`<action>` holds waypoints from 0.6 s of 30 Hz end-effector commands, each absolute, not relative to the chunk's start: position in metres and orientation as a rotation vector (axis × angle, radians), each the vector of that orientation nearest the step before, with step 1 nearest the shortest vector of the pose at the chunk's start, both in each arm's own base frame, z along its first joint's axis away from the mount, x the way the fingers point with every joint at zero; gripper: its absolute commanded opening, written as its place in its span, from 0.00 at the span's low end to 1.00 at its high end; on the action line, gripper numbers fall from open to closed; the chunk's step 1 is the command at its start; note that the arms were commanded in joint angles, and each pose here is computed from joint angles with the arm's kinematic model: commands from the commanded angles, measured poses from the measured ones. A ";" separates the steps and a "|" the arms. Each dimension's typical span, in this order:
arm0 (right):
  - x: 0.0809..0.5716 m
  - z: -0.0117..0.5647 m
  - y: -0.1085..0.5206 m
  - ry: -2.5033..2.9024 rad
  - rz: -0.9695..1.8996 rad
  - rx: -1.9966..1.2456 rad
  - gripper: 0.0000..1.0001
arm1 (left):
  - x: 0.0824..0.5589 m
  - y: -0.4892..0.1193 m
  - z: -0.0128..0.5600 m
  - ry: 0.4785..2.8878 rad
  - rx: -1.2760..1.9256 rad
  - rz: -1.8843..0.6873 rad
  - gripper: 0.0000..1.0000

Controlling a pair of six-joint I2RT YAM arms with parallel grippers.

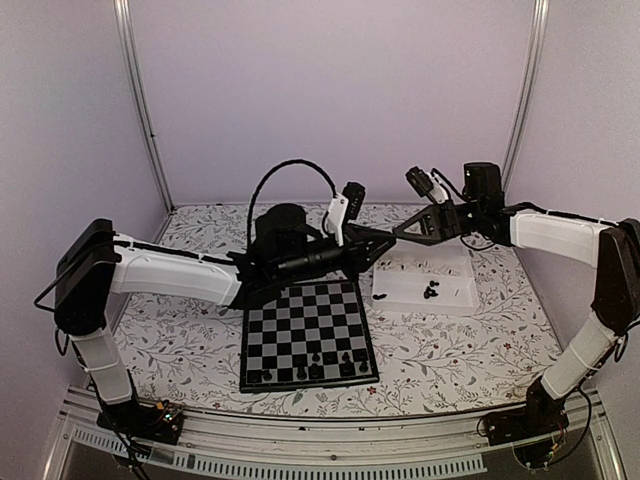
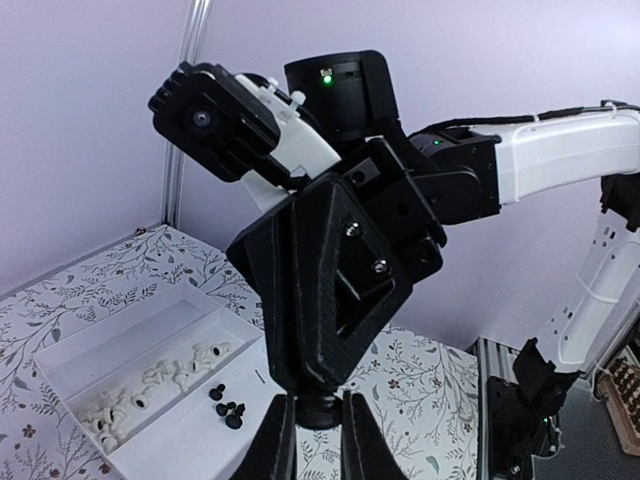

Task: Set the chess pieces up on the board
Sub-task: Place the chess piece on the chessboard.

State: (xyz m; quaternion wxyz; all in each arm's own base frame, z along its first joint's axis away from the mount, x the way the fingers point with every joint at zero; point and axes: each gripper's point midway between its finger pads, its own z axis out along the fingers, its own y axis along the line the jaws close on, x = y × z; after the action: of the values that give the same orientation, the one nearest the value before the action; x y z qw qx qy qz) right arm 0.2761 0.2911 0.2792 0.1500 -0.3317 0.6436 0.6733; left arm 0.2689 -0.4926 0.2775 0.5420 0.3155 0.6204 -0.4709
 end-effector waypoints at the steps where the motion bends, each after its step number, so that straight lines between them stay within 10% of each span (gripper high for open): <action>1: 0.272 0.282 0.294 1.816 1.931 -0.993 0.00 | 0.274 -0.498 0.273 1.487 0.721 -1.109 0.05; 7: 0.283 0.288 0.296 1.825 1.829 -0.982 0.00 | 0.270 -0.486 0.278 1.525 0.752 -1.051 0.37; 14: 0.301 0.267 0.316 1.906 1.359 -1.112 0.00 | 0.264 -0.411 0.320 1.549 0.809 -0.781 0.51; 18: 0.289 0.248 0.353 1.882 1.050 -1.336 0.00 | 0.312 -0.345 0.302 1.690 0.680 -0.521 0.79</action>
State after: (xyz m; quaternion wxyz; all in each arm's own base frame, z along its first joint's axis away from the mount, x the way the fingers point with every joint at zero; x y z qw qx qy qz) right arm 0.3002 0.3244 0.2912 0.2850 -0.4106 0.6836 0.5319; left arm 0.2631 -0.4075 0.3376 0.5864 0.3198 0.6500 -0.3626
